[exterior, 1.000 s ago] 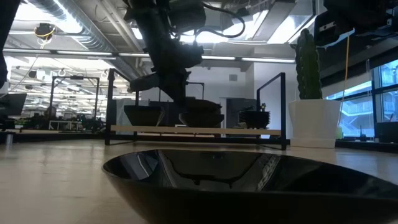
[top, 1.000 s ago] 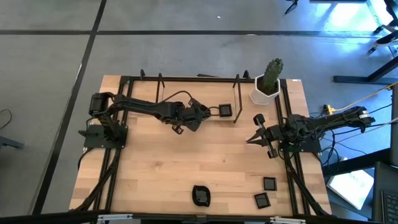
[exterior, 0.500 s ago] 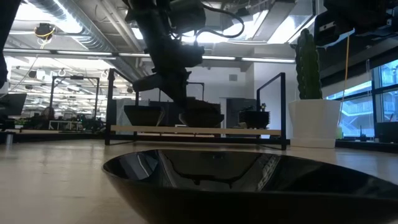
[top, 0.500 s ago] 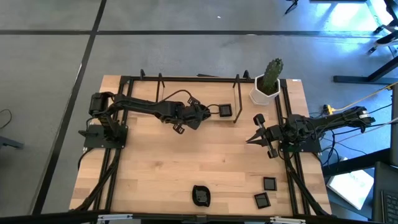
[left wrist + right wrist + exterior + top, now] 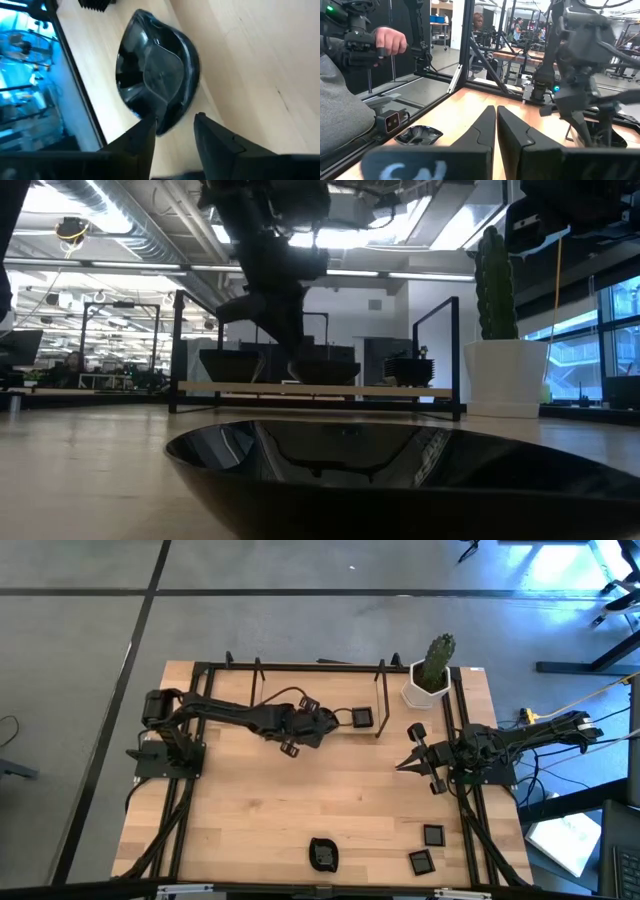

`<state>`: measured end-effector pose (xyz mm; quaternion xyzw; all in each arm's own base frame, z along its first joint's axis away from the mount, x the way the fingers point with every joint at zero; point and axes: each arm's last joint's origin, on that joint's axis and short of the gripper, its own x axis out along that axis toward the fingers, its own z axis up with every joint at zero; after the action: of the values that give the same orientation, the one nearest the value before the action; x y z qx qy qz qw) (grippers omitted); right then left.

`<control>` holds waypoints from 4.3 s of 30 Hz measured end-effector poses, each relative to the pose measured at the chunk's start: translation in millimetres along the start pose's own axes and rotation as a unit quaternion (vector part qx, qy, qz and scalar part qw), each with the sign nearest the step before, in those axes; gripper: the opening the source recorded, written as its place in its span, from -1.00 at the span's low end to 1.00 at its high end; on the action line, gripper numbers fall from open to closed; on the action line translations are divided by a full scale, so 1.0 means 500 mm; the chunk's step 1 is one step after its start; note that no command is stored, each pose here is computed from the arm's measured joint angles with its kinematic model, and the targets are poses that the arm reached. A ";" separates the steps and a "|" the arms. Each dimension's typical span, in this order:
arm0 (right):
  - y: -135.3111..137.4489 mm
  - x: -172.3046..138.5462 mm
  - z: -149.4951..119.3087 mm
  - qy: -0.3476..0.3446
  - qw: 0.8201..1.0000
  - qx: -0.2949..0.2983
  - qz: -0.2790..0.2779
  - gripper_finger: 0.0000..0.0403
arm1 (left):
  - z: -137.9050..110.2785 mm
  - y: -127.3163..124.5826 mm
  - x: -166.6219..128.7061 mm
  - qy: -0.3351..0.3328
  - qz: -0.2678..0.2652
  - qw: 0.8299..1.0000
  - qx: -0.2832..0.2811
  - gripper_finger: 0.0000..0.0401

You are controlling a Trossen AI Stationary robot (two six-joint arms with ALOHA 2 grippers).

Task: Pick & Place Mini shaped plates
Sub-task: Stack the black square plate on top of the black square plate on the shelf

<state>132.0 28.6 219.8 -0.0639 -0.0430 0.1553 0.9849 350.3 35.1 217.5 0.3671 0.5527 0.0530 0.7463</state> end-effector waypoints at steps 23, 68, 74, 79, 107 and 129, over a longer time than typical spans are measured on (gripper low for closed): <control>0.001 0.000 -0.004 0.010 1.000 0.001 0.002 -0.91 | -0.186 -0.048 -0.311 -0.465 -0.091 0.838 -0.270 -0.93; 0.009 0.008 0.004 0.027 0.999 -0.008 0.027 -0.92 | -0.277 -0.191 -0.159 -0.599 0.001 0.737 -0.312 -0.98; 0.045 0.056 0.047 0.163 0.982 0.072 0.056 -0.97 | -0.277 -0.191 -0.159 -0.599 0.002 0.737 -0.312 -0.97; 0.080 0.077 0.064 0.387 0.910 0.146 -0.023 -0.98 | -0.277 -0.191 -0.159 -0.599 0.002 0.737 -0.312 -0.94; 0.403 0.121 -0.036 0.685 0.663 0.295 -0.059 -0.35 | -0.278 -0.198 -0.150 -0.578 -0.016 0.752 -0.315 -0.97; 0.429 0.109 -0.091 0.731 0.635 0.237 -0.081 -0.14 | -0.278 -0.200 -0.147 -0.571 -0.021 0.758 -0.315 -0.96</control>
<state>124.0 242.7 148.6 0.0825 0.7245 -0.0176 0.6841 169.3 -5.0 197.8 0.0621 -0.0163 -0.0108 0.9979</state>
